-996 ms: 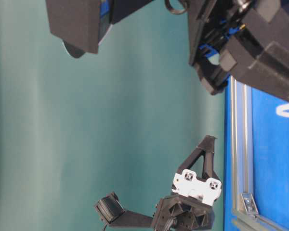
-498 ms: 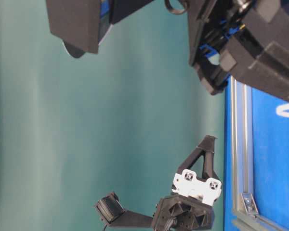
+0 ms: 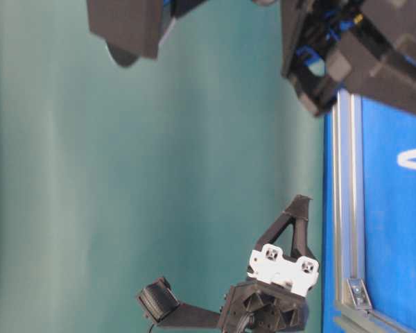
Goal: Insert the wire through the string loop located in the center.
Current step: 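Lift the cable and carry it left toward the white zip-tie loop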
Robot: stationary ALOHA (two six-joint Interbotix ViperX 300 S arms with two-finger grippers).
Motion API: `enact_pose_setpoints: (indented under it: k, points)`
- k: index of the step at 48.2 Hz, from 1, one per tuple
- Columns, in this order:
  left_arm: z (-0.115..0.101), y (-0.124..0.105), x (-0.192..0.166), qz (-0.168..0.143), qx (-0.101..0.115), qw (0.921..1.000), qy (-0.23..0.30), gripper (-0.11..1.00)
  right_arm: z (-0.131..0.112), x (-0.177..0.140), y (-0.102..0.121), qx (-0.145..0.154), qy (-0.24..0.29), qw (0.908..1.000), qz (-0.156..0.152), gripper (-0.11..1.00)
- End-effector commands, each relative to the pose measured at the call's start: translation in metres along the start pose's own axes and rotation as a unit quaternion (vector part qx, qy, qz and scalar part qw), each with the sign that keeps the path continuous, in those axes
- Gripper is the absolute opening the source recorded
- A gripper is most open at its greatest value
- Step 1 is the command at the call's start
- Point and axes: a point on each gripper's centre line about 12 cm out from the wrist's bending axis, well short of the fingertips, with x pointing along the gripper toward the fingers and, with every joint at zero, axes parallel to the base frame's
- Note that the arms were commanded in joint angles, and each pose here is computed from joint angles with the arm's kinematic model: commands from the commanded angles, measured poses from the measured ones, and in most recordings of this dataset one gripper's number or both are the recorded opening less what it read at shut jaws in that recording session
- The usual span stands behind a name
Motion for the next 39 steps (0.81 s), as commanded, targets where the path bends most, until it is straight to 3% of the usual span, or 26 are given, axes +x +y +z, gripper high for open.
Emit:
enact_pose_setpoints:
  k: [1, 21, 39]
  points:
    - [0.015, -0.001, -0.002, -0.002, -0.001, 0.9998, -0.022, 0.00, 0.010, -0.014, 0.001, 0.005, -0.019, 0.9998, -0.001, -0.02]
    - [0.015, -0.001, -0.002, -0.003, -0.001, 0.9997, -0.023, 0.00, -0.026, -0.068, -0.002, 0.024, 0.006, 0.9996, -0.012, -0.02]
    - [0.014, 0.000, -0.002, -0.002, -0.001, 0.9998, -0.021, 0.00, -0.029, -0.076, -0.015, 0.040, -0.003, 0.9987, -0.032, -0.02]
